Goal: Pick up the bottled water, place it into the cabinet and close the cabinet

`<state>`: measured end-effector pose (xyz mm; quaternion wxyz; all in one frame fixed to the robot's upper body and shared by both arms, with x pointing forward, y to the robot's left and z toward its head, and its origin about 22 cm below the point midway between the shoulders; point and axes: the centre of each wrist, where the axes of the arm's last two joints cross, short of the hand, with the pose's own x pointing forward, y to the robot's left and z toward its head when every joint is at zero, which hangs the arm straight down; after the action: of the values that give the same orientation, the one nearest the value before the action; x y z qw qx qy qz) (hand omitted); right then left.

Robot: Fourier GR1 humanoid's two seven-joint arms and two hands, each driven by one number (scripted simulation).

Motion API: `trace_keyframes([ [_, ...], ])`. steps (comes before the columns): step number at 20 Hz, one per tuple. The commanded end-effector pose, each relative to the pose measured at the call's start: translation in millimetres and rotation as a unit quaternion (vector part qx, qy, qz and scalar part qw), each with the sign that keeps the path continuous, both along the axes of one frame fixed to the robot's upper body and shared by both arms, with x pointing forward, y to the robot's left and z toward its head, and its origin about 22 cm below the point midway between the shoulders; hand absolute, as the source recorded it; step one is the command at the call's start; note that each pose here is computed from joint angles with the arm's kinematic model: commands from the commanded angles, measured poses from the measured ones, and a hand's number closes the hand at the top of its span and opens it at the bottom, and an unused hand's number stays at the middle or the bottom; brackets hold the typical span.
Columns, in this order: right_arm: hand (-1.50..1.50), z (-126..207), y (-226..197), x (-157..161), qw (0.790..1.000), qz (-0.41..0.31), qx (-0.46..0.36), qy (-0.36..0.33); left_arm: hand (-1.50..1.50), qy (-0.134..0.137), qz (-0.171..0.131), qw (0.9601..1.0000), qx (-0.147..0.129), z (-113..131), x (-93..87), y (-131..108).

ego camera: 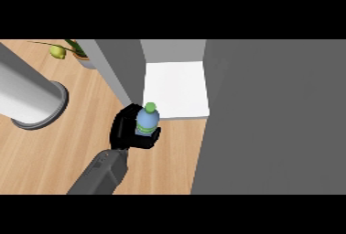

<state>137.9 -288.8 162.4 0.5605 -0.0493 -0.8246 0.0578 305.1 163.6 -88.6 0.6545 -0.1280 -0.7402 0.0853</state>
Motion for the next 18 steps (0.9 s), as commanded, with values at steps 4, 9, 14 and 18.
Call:
trace_keyframes([
  [4,-1.5,1.8,-16.9,-5.7,0.998,0.03,0.055,-0.006,1.5,-0.056,-0.07,0.9959,0.005,83.9,47.4,-78.7],
  [9,-1.5,9.1,-46.9,-4.0,0.998,0.033,0.051,-0.02,1.5,-0.053,-0.043,0.9972,0.032,119.0,69.4,-106.0],
  [14,-1.5,7.5,-63.9,-8.0,0.997,0.039,0.058,-0.016,1.5,-0.033,-0.014,0.996,0.082,134.5,90.3,-113.8],
  [18,-1.5,5.4,-71.7,-5.9,0.997,0.049,0.053,-0.017,1.5,-0.028,0.006,0.9943,0.102,123.4,99.0,-103.5],
])
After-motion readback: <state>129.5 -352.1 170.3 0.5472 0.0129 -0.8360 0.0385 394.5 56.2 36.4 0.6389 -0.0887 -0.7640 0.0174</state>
